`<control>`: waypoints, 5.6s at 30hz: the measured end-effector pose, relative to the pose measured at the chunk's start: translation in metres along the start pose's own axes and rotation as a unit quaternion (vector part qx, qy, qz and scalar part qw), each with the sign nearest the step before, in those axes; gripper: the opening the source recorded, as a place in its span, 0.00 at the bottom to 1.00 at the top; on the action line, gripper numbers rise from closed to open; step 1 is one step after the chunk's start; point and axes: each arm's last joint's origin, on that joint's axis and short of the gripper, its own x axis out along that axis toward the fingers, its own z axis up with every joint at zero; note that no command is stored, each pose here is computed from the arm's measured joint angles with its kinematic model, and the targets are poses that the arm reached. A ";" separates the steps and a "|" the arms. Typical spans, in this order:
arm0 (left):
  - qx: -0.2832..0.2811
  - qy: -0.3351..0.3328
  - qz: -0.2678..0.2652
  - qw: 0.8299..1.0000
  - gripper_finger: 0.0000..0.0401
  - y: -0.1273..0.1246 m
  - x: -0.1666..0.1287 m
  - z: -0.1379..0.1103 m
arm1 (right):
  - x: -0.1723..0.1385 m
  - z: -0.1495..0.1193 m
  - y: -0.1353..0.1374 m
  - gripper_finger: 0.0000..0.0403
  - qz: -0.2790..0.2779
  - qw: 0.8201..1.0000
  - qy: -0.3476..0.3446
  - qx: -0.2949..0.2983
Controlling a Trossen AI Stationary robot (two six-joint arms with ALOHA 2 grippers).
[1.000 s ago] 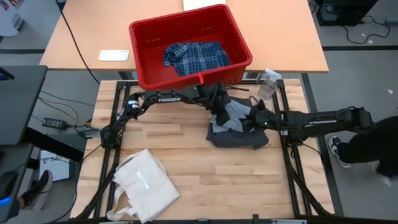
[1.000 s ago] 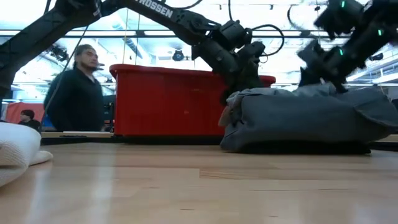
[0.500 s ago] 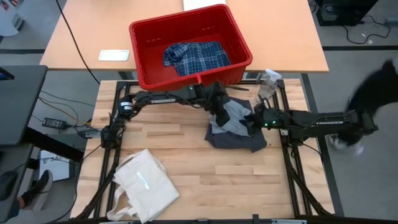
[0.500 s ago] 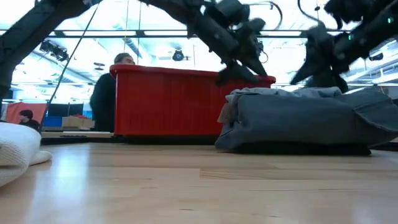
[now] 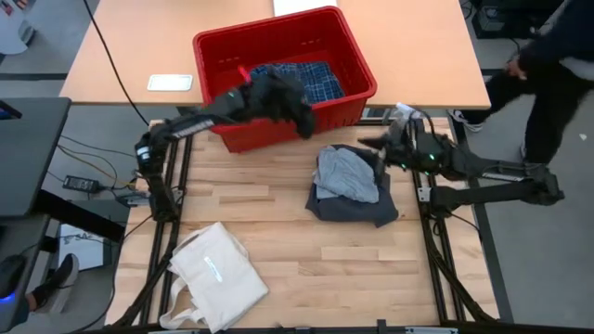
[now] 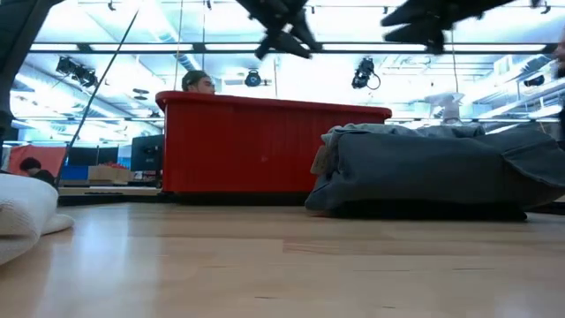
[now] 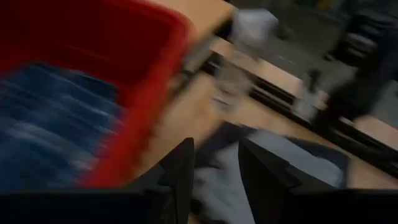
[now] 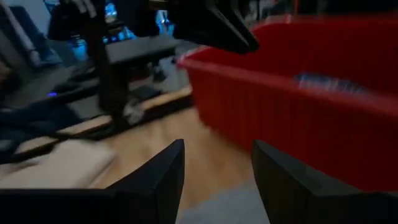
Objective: Fold Laundry from Bin
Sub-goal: Remove the blue striped long sleeve from the red laundry bin
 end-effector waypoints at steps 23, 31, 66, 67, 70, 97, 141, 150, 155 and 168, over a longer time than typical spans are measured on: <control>-0.069 -0.026 0.153 0.986 0.64 0.327 0.064 -0.038 | 0.176 0.104 -0.095 0.48 -0.081 0.993 0.031 0.075; -0.036 0.027 0.160 0.986 0.66 0.341 0.098 -0.070 | 0.201 0.110 -0.120 0.48 -0.071 0.991 0.064 0.090; 0.015 -0.049 0.166 0.985 0.01 0.307 0.040 0.023 | 0.177 0.127 -0.167 0.47 0.034 0.972 0.066 0.221; 0.020 -0.057 0.155 0.986 0.01 0.301 0.033 0.031 | 0.175 0.128 -0.169 0.47 0.034 0.972 0.065 0.222; 0.041 -0.090 0.124 0.987 0.01 0.287 0.019 0.047 | 0.171 0.129 -0.178 0.47 0.037 0.971 0.064 0.226; 0.145 -0.259 -0.196 0.935 0.00 0.156 -0.116 0.114 | 0.073 0.148 -0.179 0.54 -0.068 0.993 0.070 0.064; 0.161 -0.259 -0.064 0.950 0.03 0.108 -0.168 0.108 | 0.152 0.146 -0.100 0.07 0.146 0.966 -0.160 0.141; 0.130 -0.183 -0.036 0.974 0.03 0.130 -0.167 0.093 | 0.114 0.171 -0.109 0.03 0.119 0.960 -0.219 0.127; 0.133 -0.190 -0.038 0.972 0.03 0.128 -0.168 0.094 | 0.096 0.184 -0.109 0.03 0.169 0.955 -0.211 0.125; 0.194 -0.300 -0.204 0.912 0.03 0.046 -0.248 0.095 | 0.053 0.249 -0.039 0.03 0.410 0.893 -0.159 0.093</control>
